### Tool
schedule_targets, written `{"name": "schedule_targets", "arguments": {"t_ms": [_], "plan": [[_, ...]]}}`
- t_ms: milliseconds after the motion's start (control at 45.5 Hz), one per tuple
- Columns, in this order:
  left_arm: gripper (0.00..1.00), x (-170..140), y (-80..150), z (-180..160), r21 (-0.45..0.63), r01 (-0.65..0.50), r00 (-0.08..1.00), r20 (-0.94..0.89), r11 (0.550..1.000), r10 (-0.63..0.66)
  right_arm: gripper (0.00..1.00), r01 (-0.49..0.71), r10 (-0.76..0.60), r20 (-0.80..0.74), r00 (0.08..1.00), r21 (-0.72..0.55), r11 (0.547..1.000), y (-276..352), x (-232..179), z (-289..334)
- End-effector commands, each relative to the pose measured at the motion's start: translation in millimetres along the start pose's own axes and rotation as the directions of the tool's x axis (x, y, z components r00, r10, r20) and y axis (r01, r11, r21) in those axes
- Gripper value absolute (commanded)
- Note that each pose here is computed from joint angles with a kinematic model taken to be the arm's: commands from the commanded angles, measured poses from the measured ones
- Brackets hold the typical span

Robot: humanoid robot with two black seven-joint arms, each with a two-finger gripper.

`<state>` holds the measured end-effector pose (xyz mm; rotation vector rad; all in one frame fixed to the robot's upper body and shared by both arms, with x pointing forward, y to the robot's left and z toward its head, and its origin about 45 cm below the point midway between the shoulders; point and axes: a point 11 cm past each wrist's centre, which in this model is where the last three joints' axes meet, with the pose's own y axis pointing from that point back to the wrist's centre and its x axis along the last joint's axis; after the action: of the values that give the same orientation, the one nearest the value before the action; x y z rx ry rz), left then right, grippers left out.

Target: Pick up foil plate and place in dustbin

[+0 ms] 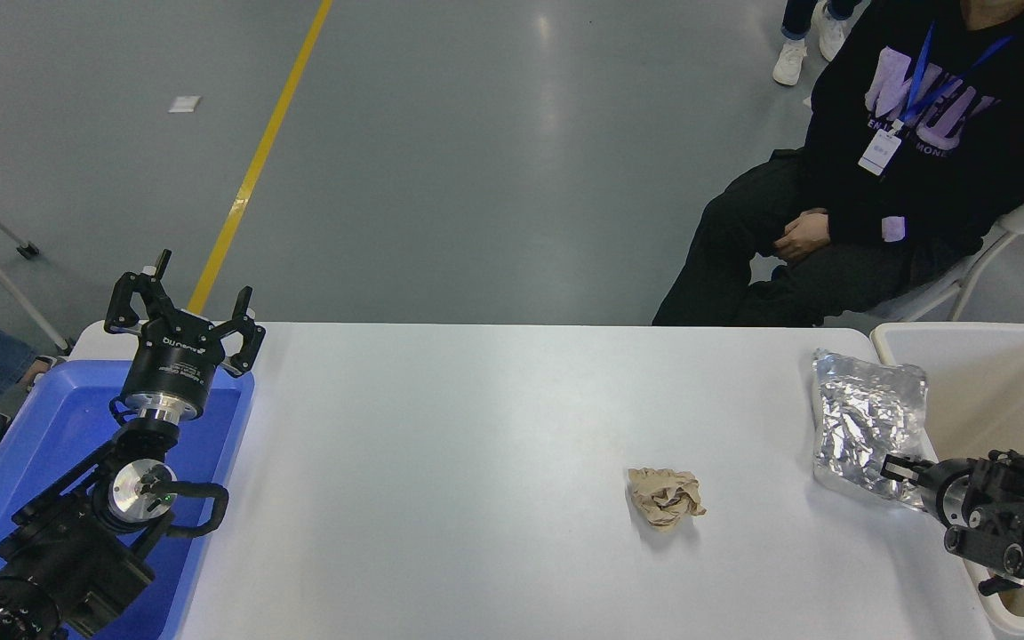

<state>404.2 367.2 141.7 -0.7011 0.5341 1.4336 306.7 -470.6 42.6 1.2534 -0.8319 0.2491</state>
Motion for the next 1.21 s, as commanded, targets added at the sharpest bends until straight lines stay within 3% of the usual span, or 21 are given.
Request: {"name": "schedule_targets", "arguments": {"t_ms": [0, 132, 396, 1011, 1187], "plan": [[0.98, 0, 0, 0, 0.0, 0.001, 1.0, -0.001, 1.0, -0.001, 0.1, 0.014, -0.013, 0.027, 1.0, -0.005, 1.0, 0, -1, 1], [0.98, 0, 0, 0, 0.0, -0.001, 1.0, 0.0, 1.0, 0.001, 0.0, 0.018, -0.018, 0.034, 0.999, -0.002, 1.0, 0, -2, 0], [0.98, 0, 0, 1, 0.0, -0.001, 1.0, 0.002, 1.0, 0.001, 0.0, 0.083, -0.087, 0.161, 0.983, 0.031, 0.996, 2, -10, -4], [0.98, 0, 0, 0, 0.002, -0.001, 1.0, 0.0, 1.0, 0.001, 0.0, 0.067, -0.088, 0.201, 0.976, 0.106, 0.992, 12, 13, -17], [0.98, -1, 0, 0, 0.002, 0.001, 1.0, 0.001, 1.0, -0.001, 0.0, 0.178, -0.206, 0.176, 0.963, 0.159, 0.971, 50, 36, -7]]}}
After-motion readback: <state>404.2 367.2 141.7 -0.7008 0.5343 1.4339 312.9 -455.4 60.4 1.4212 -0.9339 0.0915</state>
